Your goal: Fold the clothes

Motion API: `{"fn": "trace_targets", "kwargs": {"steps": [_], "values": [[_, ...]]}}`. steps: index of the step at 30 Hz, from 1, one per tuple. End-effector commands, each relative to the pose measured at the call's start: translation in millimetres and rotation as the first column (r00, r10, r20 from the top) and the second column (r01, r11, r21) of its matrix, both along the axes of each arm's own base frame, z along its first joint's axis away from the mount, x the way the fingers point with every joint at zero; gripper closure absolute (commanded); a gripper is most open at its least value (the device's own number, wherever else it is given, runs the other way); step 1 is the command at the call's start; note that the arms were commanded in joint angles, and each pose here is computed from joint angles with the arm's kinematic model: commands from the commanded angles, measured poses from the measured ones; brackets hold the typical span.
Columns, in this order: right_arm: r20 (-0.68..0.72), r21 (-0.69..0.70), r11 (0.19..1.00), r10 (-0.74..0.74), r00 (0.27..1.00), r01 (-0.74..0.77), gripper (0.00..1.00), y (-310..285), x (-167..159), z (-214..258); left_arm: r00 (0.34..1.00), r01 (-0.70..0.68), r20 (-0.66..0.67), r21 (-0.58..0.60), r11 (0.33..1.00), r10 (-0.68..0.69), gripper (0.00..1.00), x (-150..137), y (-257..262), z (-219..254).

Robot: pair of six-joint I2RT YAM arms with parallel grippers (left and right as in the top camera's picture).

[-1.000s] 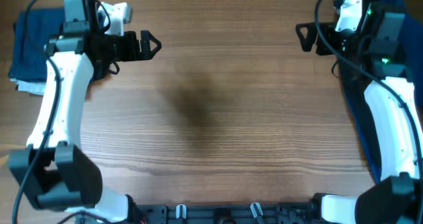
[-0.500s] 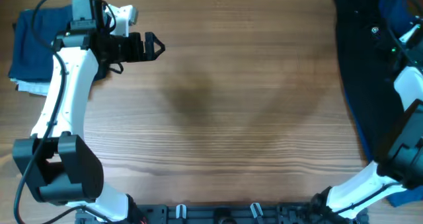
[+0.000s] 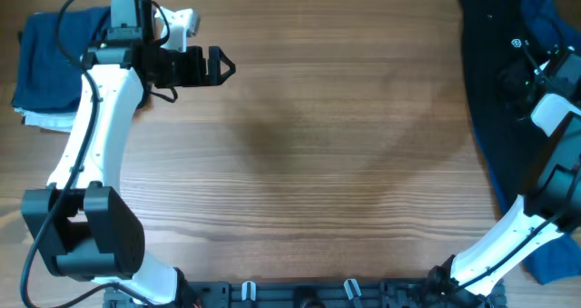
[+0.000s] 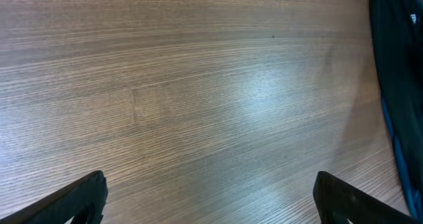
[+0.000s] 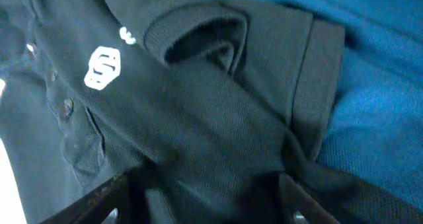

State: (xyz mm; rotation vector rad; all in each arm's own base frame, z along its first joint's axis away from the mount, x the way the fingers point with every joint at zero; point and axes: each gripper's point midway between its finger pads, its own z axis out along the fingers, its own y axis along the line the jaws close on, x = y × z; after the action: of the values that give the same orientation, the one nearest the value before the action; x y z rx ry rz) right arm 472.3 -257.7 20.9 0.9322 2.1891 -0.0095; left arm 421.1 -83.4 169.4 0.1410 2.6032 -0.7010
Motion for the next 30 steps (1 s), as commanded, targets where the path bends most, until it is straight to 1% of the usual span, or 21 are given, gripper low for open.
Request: {"fn": "trace_targets", "kwargs": {"steps": [1, 2, 3, 5, 7, 8, 9, 10, 13, 15, 17, 18, 19, 22, 23, 24, 27, 28, 29, 30], "values": [[-0.077, 0.052, 0.997, 0.06, 0.995, -0.056, 0.49, 23.4, -7.2, -20.0, 1.0, 0.008, 0.018, -0.02, 1.0, -0.008, 0.0, 4.3, -7.2, 7.5], [-0.093, 0.056, 0.997, 0.057, 0.994, -0.052, 0.7, 24.0, -10.5, -22.6, 1.0, 0.008, 0.019, -0.02, 1.0, -0.008, 0.0, 4.4, -7.2, 7.6], [-0.105, 0.062, 0.997, 0.056, 0.993, -0.05, 0.94, 24.7, -13.2, -24.3, 1.0, 0.009, 0.019, -0.02, 1.0, -0.008, 0.0, 4.5, -7.3, 7.6], [-0.098, 0.068, 0.996, 0.062, 0.993, -0.055, 0.96, 26.7, -14.0, -13.7, 1.0, 0.009, 0.019, -0.02, 1.0, -0.008, 0.0, 4.4, -7.3, 7.6], [-0.031, 0.059, 0.994, 0.09, 0.995, -0.088, 0.96, 30.8, -6.9, 19.6, 1.0, 0.009, 0.019, -0.02, 1.0, -0.008, 0.0, 4.6, -7.3, 7.7], [0.041, 0.048, 0.987, 0.149, 0.988, -0.151, 0.96, 39.1, 0.8, 51.1, 1.0, 0.009, 0.021, -0.02, 1.0, -0.008, 0.0, 4.9, -7.3, 7.8], [0.15, 0.034, 0.976, 0.21, 0.966, -0.217, 0.96, 53.0, 6.6, 101.5, 1.0, 0.009, 0.022, -0.02, 1.0, -0.008, 0.0, 5.2, -7.3, 8.0], [0.223, 0.016, 0.963, 0.26, 0.939, -0.27, 0.96, 66.8, 8.5, 137.1, 1.0, 0.009, 0.023, -0.02, 1.0, -0.008, 0.0, 5.3, -7.3, 8.1], [0.325, -0.109, 0.932, 0.362, 0.874, -0.345, 0.96, 101.2, 5.0, 214.5, 0.999, 0.009, 0.041, -0.02, 1.0, -0.008, 0.0, 8.8, -7.3, 10.0], [0.349, -0.153, 0.898, 0.44, 0.827, -0.413, 0.96, 140.2, 0.4, 245.3, 0.999, 0.009, 0.046, -0.02, 1.0, -0.008, 0.0, 9.7, -7.3, 10.5], [0.339, -0.127, 0.846, 0.528, 0.779, -0.518, 0.96, 190.7, 2.4, 244.2, 0.998, 0.01, 0.063, -0.021, 1.0, -0.009, 0.0, 13.0, -7.5, 12.6], [0.328, -0.103, 0.802, 0.586, 0.741, -0.589, 0.96, 226.9, 3.0, 238.7, 0.997, 0.012, 0.076, -0.023, 1.0, -0.01, 0.0, 14.4, -7.8, 16.0], [0.324, -0.093, 0.78, 0.611, 0.722, -0.619, 0.96, 243.4, 2.6, 236.9, 0.996, 0.012, 0.084, -0.023, 1.0, -0.01, 0.0, 14.7, -7.8, 19.2], [0.311, -0.069, 0.631, 0.75, 0.584, -0.773, 0.95, 339.6, -8.8, 231.9, 0.99, 0.001, 0.144, -0.022, 1.0, 0.002, 0.0, 16.3, -2.3, 41.6], [0.303, -0.066, 0.598, 0.775, 0.555, -0.799, 0.96, 357.6, -14.0, 230.6, 0.988, -0.005, 0.156, -0.022, 1.0, 0.009, 0.0, 15.9, 0.5, 46.3], [0.308, -0.056, 0.521, 0.82, 0.482, -0.852, 0.96, 389.3, -29.4, 235.4, 0.984, -0.024, 0.175, -0.022, 0.999, 0.028, 0.0, 14.6, 8.8, 54.9], [0.319, -0.062, 0.392, 0.879, 0.354, -0.918, 0.96, 423.7, -63.1, 254.9, 0.978, -0.076, 0.194, -0.022, 0.997, 0.079, 0.0, 10.2, 30.9, 68.1], [0.311, -0.071, 0.364, 0.893, 0.326, -0.929, 0.96, 428.6, -72.8, 258.1, 0.977, -0.089, 0.194, -0.022, 0.996, 0.092, 0.0, 8.7, 36.4, 70.0], [0.269, -0.088, 0.315, 0.921, 0.282, -0.945, 0.95, 433.6, -86.4, 254.6, 0.977, -0.104, 0.184, -0.022, 0.994, 0.107, 0.0, 6.9, 42.6, 69.4], [0.228, -0.089, 0.291, 0.937, 0.265, -0.953, 0.96, 433.8, -91.7, 246.0, 0.979, -0.107, 0.171, -0.022, 0.994, 0.109, 0.0, 4.5, 43.4, 67.5]]}}
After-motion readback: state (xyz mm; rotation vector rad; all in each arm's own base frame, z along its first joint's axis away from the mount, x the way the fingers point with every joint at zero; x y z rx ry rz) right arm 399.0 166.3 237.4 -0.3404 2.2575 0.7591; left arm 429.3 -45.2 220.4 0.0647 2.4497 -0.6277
